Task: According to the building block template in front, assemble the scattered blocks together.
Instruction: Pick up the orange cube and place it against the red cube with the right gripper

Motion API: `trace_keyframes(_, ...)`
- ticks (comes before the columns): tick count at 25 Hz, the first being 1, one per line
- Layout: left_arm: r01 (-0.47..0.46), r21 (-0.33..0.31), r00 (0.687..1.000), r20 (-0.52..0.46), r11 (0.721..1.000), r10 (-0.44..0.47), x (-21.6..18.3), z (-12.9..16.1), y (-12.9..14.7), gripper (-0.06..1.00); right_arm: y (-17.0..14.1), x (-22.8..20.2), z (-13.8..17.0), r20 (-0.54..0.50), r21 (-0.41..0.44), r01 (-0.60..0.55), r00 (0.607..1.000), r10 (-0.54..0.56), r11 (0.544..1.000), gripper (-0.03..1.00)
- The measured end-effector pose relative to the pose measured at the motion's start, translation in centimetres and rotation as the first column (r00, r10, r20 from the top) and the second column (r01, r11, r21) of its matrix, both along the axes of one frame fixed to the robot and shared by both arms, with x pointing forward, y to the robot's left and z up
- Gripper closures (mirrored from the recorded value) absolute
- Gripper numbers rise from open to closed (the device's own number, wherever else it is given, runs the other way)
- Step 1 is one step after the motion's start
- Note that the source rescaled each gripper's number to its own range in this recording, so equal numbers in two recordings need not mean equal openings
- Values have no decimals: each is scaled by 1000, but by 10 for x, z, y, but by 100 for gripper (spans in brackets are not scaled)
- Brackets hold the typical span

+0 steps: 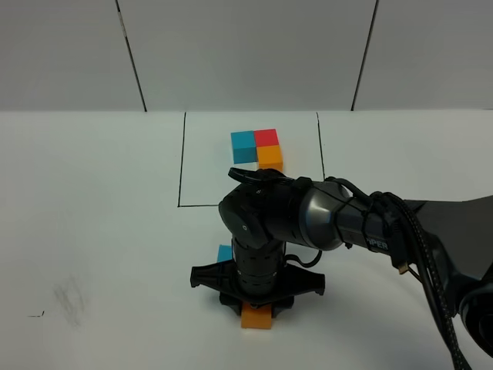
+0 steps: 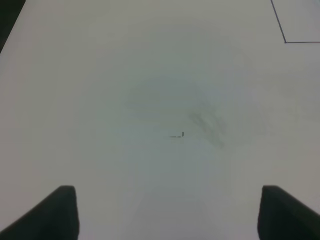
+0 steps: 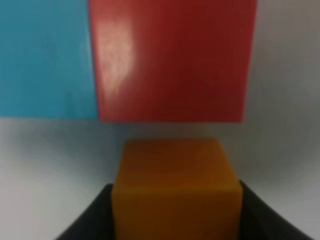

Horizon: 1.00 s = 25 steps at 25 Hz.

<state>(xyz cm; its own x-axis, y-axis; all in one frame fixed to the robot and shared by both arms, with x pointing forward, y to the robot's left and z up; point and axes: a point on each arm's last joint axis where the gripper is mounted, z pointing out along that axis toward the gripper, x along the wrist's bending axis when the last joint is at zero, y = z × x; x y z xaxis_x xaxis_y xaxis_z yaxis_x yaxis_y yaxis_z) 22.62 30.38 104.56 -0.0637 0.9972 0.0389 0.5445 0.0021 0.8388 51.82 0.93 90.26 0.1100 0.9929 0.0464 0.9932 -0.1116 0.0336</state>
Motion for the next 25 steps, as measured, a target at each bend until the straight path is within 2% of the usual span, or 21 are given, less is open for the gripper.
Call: trace_keyframes(25, 0, 0, 1000, 0, 1000, 0, 0, 0, 0, 10, 2, 1, -5, 0, 16, 5, 1000, -5, 1000, 97)
